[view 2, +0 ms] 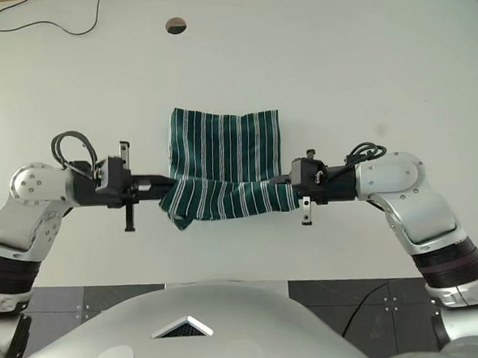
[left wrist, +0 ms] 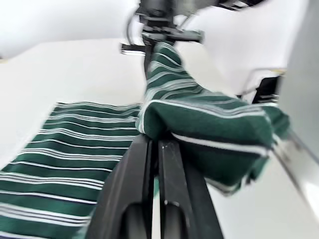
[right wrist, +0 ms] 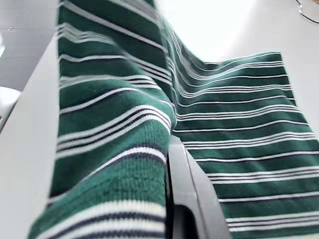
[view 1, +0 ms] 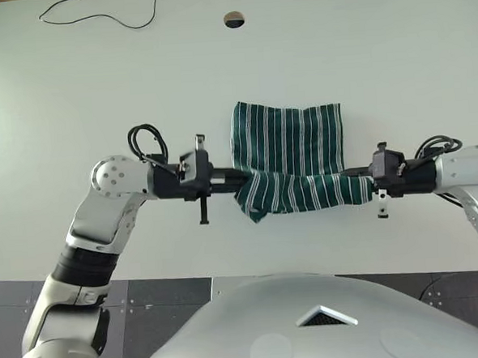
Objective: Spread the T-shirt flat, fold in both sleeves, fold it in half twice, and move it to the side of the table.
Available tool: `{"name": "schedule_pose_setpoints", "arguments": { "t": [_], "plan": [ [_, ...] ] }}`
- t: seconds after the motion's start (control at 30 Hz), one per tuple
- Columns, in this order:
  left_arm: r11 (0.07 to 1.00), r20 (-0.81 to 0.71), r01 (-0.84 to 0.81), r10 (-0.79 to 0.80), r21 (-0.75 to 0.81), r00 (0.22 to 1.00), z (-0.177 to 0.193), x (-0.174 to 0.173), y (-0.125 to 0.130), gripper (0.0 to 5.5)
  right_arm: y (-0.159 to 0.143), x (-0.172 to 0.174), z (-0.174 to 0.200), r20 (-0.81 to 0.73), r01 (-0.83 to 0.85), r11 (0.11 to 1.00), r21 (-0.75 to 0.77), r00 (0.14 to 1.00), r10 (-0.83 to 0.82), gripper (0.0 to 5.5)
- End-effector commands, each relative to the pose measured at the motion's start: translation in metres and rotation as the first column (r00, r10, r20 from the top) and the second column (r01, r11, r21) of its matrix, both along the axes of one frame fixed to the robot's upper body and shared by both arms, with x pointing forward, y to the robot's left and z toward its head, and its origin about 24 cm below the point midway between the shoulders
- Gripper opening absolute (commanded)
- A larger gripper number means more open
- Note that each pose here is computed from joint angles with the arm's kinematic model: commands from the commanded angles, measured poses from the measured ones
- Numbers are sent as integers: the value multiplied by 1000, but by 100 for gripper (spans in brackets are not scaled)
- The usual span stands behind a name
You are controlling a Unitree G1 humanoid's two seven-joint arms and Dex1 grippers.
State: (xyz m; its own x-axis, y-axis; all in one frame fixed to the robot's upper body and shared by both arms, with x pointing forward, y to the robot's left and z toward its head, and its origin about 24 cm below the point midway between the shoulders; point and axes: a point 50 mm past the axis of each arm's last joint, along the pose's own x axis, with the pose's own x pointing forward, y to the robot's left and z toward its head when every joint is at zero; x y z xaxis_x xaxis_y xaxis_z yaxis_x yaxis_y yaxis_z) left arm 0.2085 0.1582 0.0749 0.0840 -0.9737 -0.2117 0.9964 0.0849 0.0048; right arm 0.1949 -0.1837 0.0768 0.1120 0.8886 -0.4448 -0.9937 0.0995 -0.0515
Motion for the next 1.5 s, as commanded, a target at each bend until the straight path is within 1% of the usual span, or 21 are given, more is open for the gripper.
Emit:
{"name": "schedule_pose_setpoints", "arguments": {
  "t": [0.03,0.1,0.3,0.4,0.57,0.6,0.63,0.67,0.73,0.77,0.8,0.83,0.9,1.07,1.1,1.2,1.27,1.37,1.43,1.5],
  "plan": [
    [983,-16,-163,164,86,986,-10,25,-3,10,4,19,9,-11,66,997,29,998,-66,16],
    [972,-19,-206,210,112,978,-14,32,-5,10,10,32,16,-42,118,991,67,992,-115,16],
    [932,-21,-331,338,146,941,-20,51,-4,10,18,62,24,-157,259,962,83,957,-244,16],
    [894,-31,-413,424,171,905,-25,62,-4,10,12,76,4,-219,364,931,-19,907,-359,16],
    [863,-49,-474,489,177,871,-27,71,-4,10,6,79,-23,-279,420,898,-133,853,-440,16],
    [859,-50,-480,495,177,867,-27,71,-4,35,5,80,-26,-285,432,890,-146,843,-456,16],
    [857,-52,-485,500,176,865,-26,72,-3,46,4,81,-29,-290,444,883,-152,834,-469,53],
    [855,-53,-487,503,176,863,-26,72,-3,63,4,82,-30,-296,454,878,-151,827,-479,67],
    [849,-55,-496,512,180,857,-27,73,-1,100,5,86,-29,-312,484,866,-124,809,-497,113],
    [842,-59,-507,524,186,850,-29,74,1,113,5,90,-25,-344,514,853,-86,788,-510,126],
    [837,-64,-514,533,189,844,-30,74,2,136,6,94,-21,-370,537,842,-56,772,-517,153],
    [832,-69,-521,541,190,838,-31,75,3,145,6,96,-19,-403,557,830,-29,754,-519,166],
    [820,-74,-538,559,194,826,-33,77,3,186,5,98,-15,-455,583,812,5,725,-518,209],
    [793,-91,-576,600,197,795,-39,82,3,188,2,105,-11,-546,663,747,43,642,-538,212],
    [785,-100,-589,613,194,784,-40,84,4,188,2,107,-12,-568,685,727,38,614,-549,212],
    [754,-114,-629,653,190,749,-41,90,4,188,-2,111,-22,-575,736,677,-11,549,-606,212],
    [741,-118,-644,668,188,734,-42,93,5,188,-5,113,-28,-564,755,654,-39,524,-638,212],
    [733,-132,-657,679,179,722,-43,95,5,188,-15,121,-38,-496,810,582,-69,479,-724,212],
    [732,-135,-658,680,175,721,-43,96,4,188,-21,126,-40,-464,839,541,-53,459,-758,212],
    [732,-136,-658,680,176,720,-44,95,4,188,-25,130,-35,-441,857,516,-12,458,-772,212]
  ]
}}
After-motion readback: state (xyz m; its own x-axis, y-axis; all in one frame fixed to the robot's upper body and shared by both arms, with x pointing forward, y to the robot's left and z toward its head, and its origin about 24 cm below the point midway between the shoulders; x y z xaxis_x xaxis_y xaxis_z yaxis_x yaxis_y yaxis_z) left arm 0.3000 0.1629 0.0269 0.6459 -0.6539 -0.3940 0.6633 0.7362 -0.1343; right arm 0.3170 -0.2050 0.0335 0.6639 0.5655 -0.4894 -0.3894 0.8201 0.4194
